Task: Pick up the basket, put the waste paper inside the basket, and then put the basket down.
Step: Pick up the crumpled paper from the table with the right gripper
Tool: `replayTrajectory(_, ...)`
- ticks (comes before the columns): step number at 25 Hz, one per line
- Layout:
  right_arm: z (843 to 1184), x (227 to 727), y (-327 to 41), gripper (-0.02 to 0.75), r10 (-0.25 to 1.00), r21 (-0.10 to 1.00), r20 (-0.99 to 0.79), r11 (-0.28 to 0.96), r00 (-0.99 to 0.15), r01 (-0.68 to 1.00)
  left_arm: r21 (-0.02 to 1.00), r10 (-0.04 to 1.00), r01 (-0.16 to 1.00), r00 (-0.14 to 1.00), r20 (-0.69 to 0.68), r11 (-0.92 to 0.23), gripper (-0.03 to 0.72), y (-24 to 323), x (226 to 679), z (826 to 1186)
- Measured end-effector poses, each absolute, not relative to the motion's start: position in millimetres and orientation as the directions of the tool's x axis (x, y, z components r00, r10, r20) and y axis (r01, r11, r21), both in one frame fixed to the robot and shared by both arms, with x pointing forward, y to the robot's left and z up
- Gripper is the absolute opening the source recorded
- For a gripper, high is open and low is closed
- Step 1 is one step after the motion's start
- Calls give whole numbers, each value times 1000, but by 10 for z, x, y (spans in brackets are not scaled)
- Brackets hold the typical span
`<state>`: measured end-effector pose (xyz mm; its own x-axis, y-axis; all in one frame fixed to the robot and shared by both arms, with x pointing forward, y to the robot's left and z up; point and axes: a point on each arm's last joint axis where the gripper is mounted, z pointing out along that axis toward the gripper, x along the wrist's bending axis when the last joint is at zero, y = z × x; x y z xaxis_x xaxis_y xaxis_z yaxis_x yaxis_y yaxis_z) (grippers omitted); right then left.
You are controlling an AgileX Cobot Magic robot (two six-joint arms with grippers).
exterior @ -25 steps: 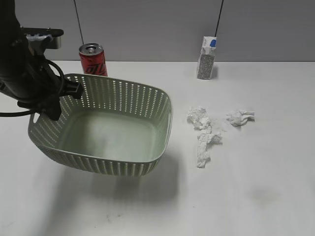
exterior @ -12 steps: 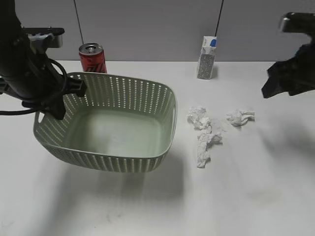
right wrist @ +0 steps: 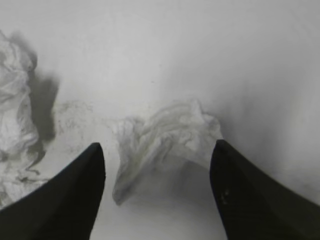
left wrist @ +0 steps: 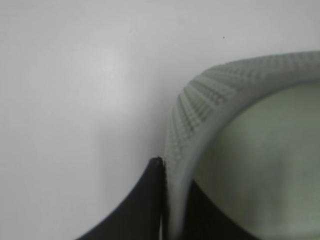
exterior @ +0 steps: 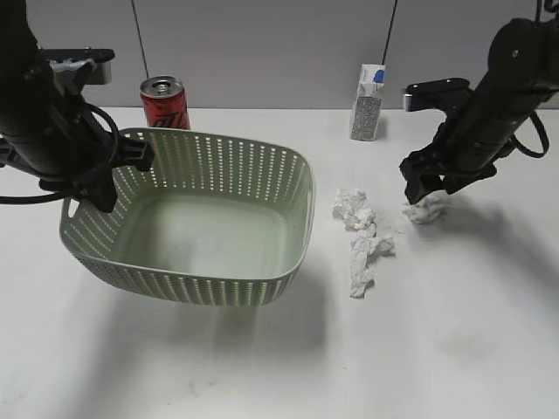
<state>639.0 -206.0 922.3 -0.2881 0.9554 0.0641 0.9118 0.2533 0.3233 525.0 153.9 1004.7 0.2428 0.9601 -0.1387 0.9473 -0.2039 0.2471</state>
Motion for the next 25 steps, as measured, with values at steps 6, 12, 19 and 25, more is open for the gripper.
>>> replayTrajectory(6, 8982, 6431, -2053, 496, 957, 276, 67, 254, -282, 927, 248, 960, 947, 243, -139, -204, 8, 1539, 5251, 10048)
replayTrajectory(12, 8881, 6437, -2052, 412, 957, 257, 69, 255, -280, 932, 248, 960, 947, 243, -139, -204, 8, 1539, 5251, 10048)
replayTrajectory(19, 8877, 6417, -2045, 43, 959, 233, 86, 244, -270, 941, 248, 960, 947, 243, -139, -204, 8, 1539, 5251, 10048)
replayTrajectory(25, 9019, 6301, -1977, 6, 953, 158, 155, 238, -262, 958, 248, 960, 947, 242, -140, -203, 8, 1538, 5251, 10048)
